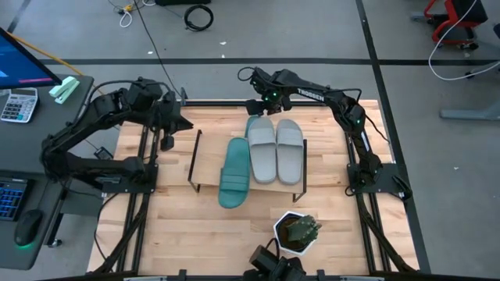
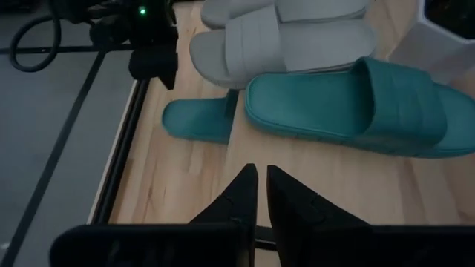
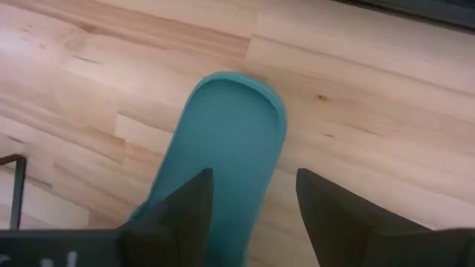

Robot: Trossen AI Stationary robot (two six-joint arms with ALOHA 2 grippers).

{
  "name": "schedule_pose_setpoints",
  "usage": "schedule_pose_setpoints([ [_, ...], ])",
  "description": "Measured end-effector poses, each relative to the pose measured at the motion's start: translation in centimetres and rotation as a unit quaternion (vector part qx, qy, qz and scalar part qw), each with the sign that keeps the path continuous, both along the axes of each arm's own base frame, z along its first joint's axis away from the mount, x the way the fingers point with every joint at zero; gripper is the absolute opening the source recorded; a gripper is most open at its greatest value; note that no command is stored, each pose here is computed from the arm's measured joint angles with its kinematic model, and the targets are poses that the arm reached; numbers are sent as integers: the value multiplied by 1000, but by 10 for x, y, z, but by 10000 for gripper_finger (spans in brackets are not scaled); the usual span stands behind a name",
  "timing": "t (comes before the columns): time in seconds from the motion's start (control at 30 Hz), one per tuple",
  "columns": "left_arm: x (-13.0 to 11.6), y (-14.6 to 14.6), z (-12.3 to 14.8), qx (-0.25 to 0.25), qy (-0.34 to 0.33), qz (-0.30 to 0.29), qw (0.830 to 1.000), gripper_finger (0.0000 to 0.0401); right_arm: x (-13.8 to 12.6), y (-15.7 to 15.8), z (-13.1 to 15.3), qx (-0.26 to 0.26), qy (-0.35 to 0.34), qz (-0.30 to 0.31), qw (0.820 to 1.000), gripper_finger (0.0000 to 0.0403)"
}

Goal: Pick and place slides into the shelf
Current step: Put the green slipper on the shelf

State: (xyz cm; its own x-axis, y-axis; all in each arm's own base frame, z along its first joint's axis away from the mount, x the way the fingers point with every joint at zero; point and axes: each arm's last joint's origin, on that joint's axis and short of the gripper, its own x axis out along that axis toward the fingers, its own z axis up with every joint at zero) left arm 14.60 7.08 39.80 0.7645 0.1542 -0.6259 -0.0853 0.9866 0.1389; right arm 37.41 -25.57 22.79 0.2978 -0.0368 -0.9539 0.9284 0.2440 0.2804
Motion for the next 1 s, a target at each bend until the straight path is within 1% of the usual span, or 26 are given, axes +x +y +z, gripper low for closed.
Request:
schedule_pose_setpoints([
  [0.07, -1, 3, 0, -3, -6, -6, 1000, 31, 0, 0, 0, 0, 0, 0, 1000, 200],
  [0.23, -5, 11, 1, -8, -17, 2, 1000, 21, 1, 0, 0, 12, -14, -1, 1000, 201],
  [0.3, -7, 13, 2, -12, -21, 0, 1000, 19, 2, 0, -4, 13, -21, -7, 1000, 201],
  [0.43, -7, 14, 2, -19, -26, -6, 999, 20, 0, 2, -19, 33, -17, -20, 999, 201],
  [0.53, -7, 14, 2, -19, -26, -6, 999, 24, 0, 2, -28, 33, -18, -29, 999, 201],
  [0.67, -8, 13, 1, -23, -20, -6, 1000, 21, 2, -2, -28, 28, -36, -37, 998, 201],
  [0.83, -8, 13, 1, -23, -20, -6, 1000, 14, 1, -6, -30, 27, -43, -43, 998, 201],
  [1.0, -8, 13, 1, -23, -21, -6, 1000, 20, -4, -9, -38, 33, -40, -48, 997, 201],
])
